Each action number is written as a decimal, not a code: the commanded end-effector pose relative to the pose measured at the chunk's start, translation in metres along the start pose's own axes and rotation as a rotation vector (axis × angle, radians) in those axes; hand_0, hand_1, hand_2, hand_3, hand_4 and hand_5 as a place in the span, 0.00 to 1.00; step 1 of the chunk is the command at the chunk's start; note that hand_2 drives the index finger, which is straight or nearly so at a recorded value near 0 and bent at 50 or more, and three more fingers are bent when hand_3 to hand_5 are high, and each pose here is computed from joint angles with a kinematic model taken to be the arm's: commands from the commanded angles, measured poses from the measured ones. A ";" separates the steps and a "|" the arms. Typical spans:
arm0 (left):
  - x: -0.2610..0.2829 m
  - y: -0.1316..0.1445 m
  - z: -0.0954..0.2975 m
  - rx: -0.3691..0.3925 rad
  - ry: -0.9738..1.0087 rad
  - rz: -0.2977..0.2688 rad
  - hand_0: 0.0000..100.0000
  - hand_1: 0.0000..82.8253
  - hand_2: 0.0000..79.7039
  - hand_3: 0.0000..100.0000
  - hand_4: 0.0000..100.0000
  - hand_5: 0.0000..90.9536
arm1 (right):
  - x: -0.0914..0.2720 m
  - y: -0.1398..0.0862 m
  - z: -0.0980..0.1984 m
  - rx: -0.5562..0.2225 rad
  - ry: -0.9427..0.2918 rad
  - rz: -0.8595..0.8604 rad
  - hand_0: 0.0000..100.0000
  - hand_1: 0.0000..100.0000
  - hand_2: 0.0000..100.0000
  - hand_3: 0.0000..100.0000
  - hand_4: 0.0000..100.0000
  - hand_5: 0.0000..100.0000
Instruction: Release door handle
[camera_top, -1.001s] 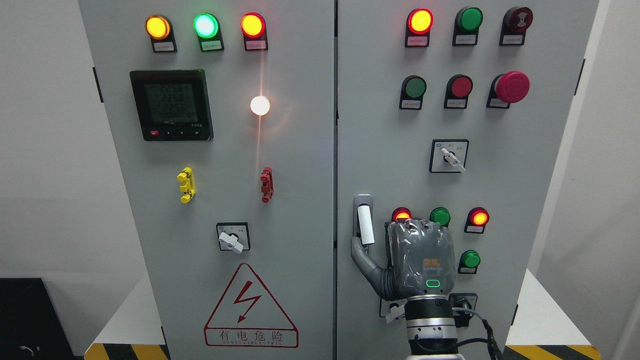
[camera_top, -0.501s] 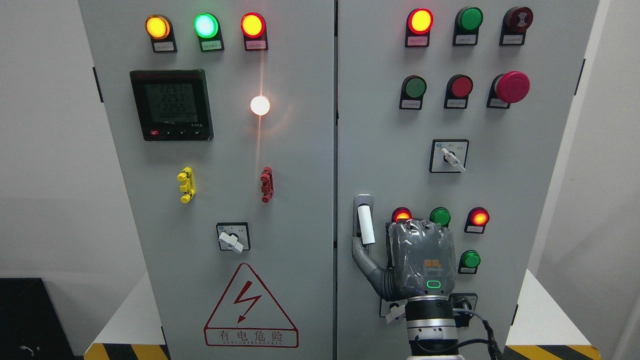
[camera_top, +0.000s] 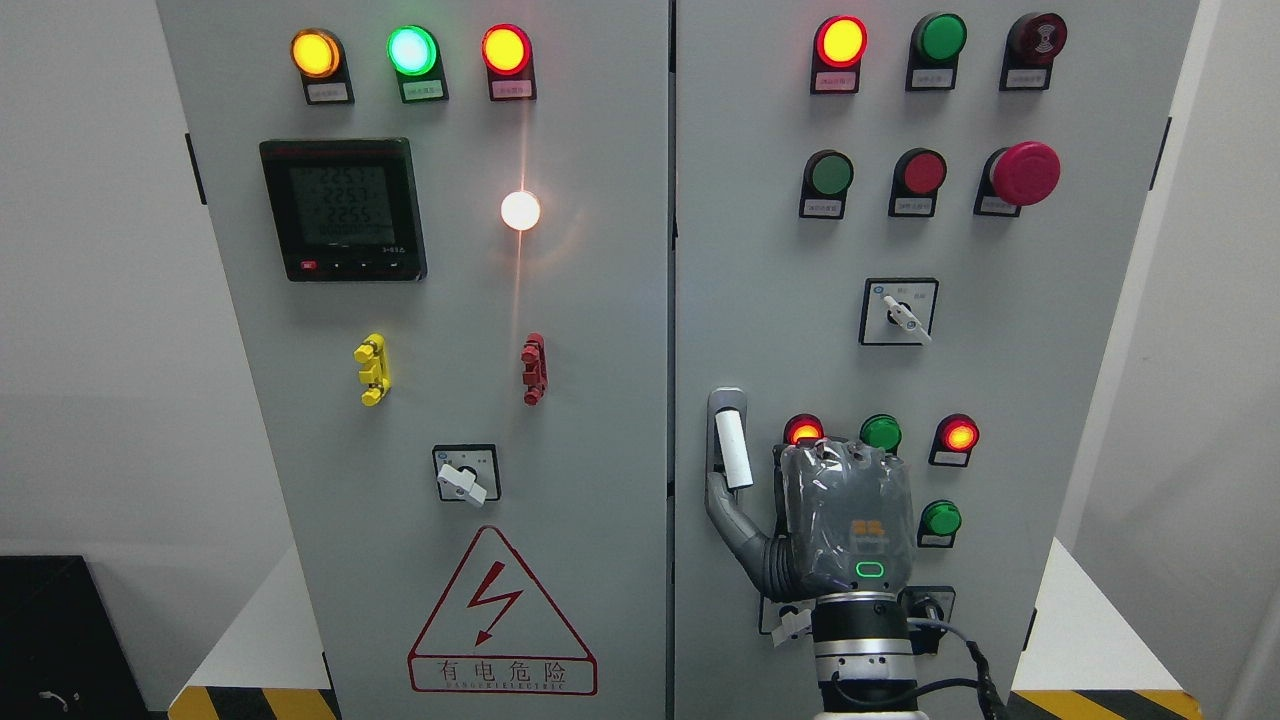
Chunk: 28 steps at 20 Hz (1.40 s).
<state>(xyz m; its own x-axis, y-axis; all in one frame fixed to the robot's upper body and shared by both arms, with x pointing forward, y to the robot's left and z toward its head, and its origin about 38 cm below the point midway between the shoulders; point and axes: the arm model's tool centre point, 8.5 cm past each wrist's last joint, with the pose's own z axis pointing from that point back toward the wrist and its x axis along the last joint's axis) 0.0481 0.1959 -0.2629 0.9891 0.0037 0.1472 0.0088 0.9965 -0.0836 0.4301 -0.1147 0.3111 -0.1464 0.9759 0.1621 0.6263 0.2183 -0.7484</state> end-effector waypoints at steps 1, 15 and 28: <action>0.000 0.000 0.000 0.000 0.000 0.000 0.12 0.67 0.00 0.00 0.00 0.00 | 0.000 -0.001 0.000 -0.004 0.001 -0.003 0.41 0.26 1.00 1.00 0.95 0.99; 0.000 0.000 0.000 0.000 0.000 0.000 0.12 0.67 0.00 0.00 0.00 0.00 | -0.003 -0.002 0.000 -0.006 0.012 -0.002 0.42 0.26 1.00 1.00 0.95 0.99; 0.000 0.000 0.000 0.000 0.000 0.000 0.12 0.67 0.00 0.00 0.00 0.00 | -0.004 -0.005 -0.001 -0.017 0.013 -0.004 0.43 0.25 1.00 1.00 0.95 0.99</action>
<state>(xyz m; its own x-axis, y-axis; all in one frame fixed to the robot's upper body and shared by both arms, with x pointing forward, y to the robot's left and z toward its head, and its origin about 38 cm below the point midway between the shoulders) 0.0481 0.1959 -0.2629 0.9891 0.0037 0.1469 0.0087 0.9965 -0.0836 0.4292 -0.1180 0.3127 -0.1404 0.9751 0.1715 0.6326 0.2216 -0.7421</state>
